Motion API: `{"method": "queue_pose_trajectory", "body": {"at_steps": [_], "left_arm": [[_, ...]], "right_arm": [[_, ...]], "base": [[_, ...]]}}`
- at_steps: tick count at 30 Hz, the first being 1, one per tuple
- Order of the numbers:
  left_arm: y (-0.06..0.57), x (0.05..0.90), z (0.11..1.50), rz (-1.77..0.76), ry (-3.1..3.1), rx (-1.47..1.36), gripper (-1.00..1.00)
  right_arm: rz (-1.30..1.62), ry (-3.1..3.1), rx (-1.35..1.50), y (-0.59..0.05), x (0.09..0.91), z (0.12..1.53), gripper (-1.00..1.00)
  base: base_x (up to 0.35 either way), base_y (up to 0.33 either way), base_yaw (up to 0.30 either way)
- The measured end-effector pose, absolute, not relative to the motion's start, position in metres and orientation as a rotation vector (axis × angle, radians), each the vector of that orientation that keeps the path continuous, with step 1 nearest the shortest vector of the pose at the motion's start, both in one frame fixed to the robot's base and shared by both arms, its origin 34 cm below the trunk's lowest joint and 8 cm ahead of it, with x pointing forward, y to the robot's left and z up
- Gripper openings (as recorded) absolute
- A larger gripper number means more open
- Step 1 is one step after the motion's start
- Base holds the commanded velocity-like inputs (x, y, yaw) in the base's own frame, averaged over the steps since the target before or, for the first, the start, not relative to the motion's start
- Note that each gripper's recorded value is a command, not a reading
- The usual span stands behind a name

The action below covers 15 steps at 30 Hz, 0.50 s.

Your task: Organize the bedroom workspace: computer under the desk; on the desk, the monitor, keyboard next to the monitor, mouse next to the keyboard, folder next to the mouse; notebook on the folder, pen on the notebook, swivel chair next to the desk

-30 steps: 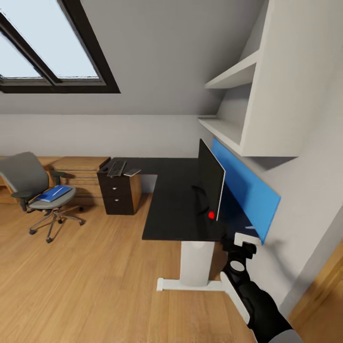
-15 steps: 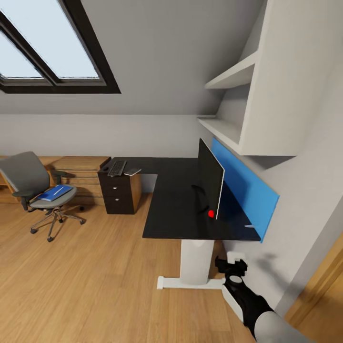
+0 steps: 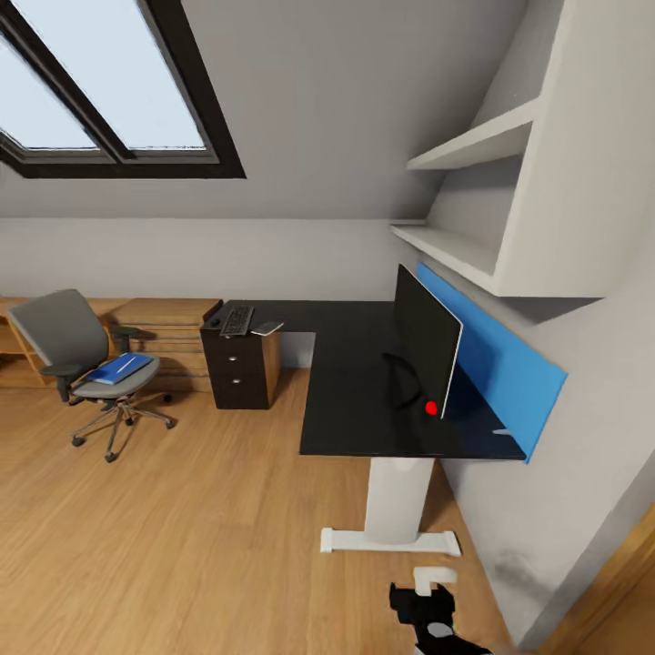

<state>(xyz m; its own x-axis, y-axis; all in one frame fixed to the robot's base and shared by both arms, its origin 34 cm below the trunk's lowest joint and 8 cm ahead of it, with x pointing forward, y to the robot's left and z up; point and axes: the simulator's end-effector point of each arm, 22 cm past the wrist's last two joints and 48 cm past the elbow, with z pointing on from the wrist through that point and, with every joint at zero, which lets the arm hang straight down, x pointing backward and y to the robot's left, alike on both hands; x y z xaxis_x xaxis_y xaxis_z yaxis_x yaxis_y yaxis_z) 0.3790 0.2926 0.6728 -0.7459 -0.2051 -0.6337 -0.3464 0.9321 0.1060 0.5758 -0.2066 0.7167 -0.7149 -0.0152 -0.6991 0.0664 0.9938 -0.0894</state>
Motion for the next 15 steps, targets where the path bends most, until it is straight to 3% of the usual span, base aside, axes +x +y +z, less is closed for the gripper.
{"method": "queue_pose_trajectory", "body": {"at_steps": [4,15], "left_arm": [[0.290,0.378,0.672,0.283,2.438,-0.392,1.00],[0.288,0.381,0.675,0.276,2.430,-0.392,1.00]], "right_arm": [[-0.123,2.299,-0.063,-0.202,0.513,0.694,1.00],[-0.090,2.216,-0.089,-0.190,0.511,0.706,1.00]], "base": [[0.052,0.334,0.000],[0.138,0.324,0.000]]}}
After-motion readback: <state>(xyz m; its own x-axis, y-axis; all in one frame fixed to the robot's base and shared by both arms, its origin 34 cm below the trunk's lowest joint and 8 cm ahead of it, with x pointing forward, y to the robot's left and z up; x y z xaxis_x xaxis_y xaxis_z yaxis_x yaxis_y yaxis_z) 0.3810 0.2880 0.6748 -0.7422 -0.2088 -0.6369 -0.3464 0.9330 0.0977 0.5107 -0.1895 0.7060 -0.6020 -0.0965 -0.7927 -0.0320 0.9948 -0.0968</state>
